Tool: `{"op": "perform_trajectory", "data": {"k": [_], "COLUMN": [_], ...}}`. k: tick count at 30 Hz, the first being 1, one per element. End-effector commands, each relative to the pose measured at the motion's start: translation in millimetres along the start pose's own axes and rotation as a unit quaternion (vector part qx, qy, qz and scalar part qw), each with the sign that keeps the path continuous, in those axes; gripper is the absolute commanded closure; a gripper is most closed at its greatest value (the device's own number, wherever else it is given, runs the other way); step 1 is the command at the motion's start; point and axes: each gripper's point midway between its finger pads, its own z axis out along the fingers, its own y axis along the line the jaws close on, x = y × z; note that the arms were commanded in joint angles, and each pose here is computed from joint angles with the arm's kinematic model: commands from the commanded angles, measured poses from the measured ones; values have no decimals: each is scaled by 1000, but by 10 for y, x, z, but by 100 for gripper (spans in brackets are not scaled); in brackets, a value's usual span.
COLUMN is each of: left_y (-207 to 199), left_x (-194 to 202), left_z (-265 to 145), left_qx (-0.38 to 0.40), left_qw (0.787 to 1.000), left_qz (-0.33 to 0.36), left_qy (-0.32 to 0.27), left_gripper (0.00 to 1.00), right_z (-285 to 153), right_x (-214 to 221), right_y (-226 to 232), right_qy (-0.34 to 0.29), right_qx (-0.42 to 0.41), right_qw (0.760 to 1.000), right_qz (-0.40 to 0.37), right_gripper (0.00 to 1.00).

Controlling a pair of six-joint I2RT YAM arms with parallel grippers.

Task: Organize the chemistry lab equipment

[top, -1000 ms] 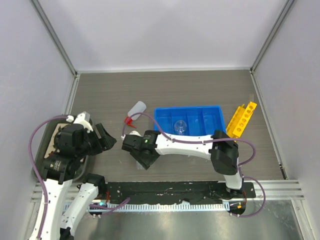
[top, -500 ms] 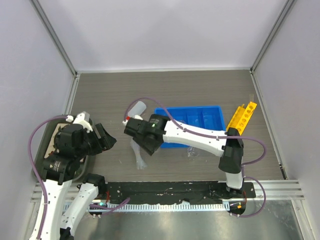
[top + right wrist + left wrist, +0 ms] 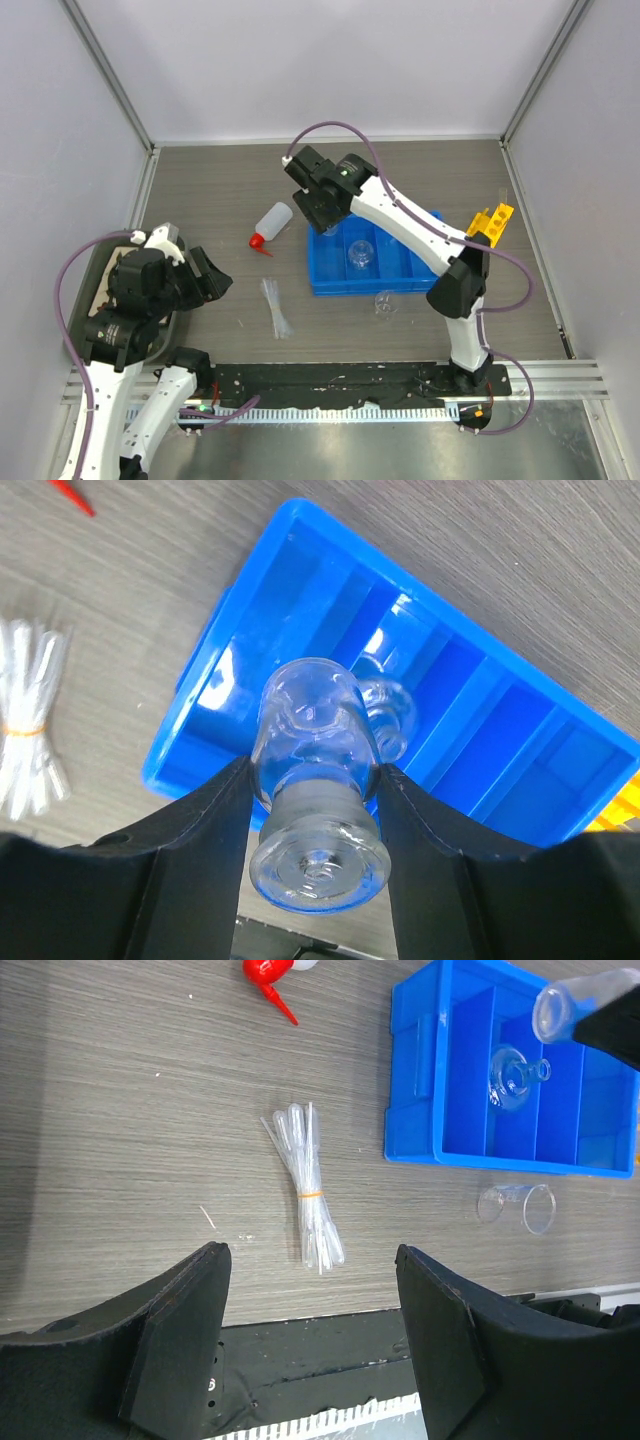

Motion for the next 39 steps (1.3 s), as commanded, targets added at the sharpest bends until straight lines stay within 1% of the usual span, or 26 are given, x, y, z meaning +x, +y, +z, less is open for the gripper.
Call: {"op": "perform_trajectory", "data": {"k": [1, 5, 10, 17, 25, 29, 34, 37, 38, 39], "left_y": [-61, -51, -37, -19, 11, 25, 26, 27, 28, 29], "left_x": [-77, -82, -88, -87, -71, -57, -59, -65, -62, -62], "left_z": [-31, -8, 17, 40, 43, 43, 22, 22, 18, 21], "left_qx": [14, 10, 5, -1, -6, -9, -9, -11, -11, -11], "left_qw": [1000, 1000, 1000, 1000, 1000, 1000, 1000, 1000, 1000, 1000], "left_qz": [15, 16, 18, 19, 21, 20, 21, 20, 20, 20], "left_qy": [-15, -12, -9, -7, -6, -5, -6, -6, -6, -6], "left_gripper": [28, 28, 28, 28, 28, 28, 28, 29, 28, 28], "right_z": [360, 622, 931, 1215, 1397, 1470, 1542, 1563, 1564, 1566], "right_x": [-77, -56, 83, 238, 244, 262, 262, 276, 266, 275], "right_y": [-79, -86, -83, 25, 24, 23, 28, 21, 12, 9], "right_qy": [18, 31, 50, 67, 56, 58, 60, 63, 61, 63], "right_qx": [-10, -21, -28, -52, -52, -52, -50, -48, -47, -46], "right_qw": [1000, 999, 998, 996, 997, 997, 997, 997, 997, 997], "right_qz": [-14, -8, -2, 7, 21, 25, 26, 28, 29, 29], "right_gripper": [78, 78, 78, 78, 78, 74, 72, 66, 61, 60]}}
